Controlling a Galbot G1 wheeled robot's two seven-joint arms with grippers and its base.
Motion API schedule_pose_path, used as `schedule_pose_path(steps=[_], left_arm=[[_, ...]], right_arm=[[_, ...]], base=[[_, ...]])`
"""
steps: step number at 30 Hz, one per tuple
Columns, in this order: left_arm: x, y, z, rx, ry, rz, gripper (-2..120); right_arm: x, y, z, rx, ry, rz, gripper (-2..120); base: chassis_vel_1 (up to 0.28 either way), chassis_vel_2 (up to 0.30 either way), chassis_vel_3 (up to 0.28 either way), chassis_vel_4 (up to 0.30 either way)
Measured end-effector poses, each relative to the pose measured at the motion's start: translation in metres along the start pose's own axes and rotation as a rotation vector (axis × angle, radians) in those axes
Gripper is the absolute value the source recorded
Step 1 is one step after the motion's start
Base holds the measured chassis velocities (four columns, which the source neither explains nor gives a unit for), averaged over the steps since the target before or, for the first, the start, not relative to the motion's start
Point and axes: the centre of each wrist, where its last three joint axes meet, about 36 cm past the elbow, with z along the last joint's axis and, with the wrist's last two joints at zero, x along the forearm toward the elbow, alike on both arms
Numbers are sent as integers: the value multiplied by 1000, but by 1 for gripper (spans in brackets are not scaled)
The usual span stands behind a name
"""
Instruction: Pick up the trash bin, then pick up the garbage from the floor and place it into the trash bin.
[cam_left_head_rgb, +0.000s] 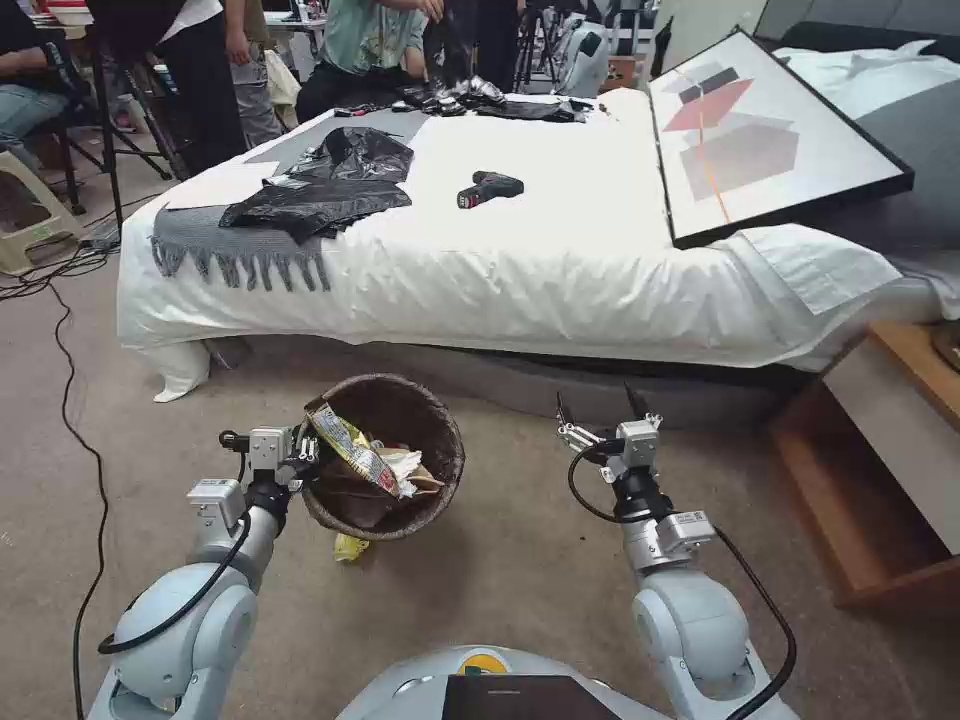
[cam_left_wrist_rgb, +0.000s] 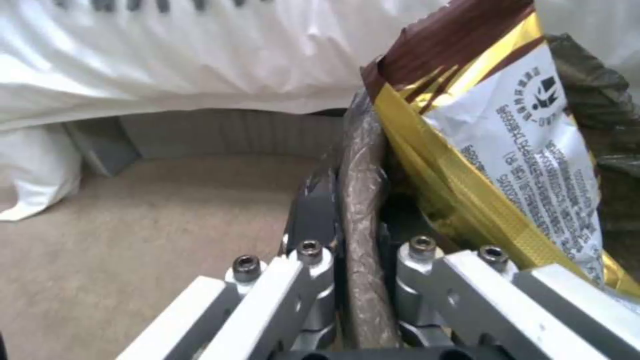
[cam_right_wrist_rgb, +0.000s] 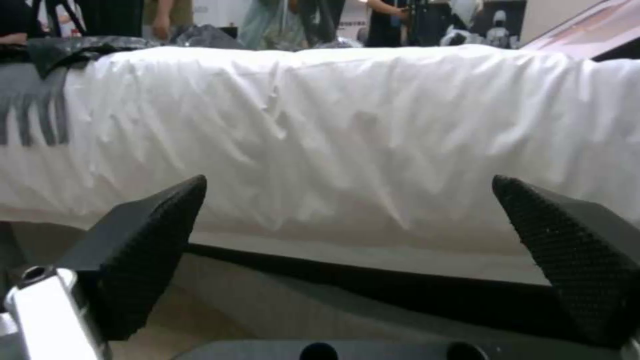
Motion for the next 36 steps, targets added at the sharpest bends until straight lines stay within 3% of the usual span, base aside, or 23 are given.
schedule_pose_path(steps=[36], left_arm=[[6,-1,-5,3,-14,0,5]], right_arm=[[-5,-7,3,1,27,-12,100]], base=[[57,59,60,56]])
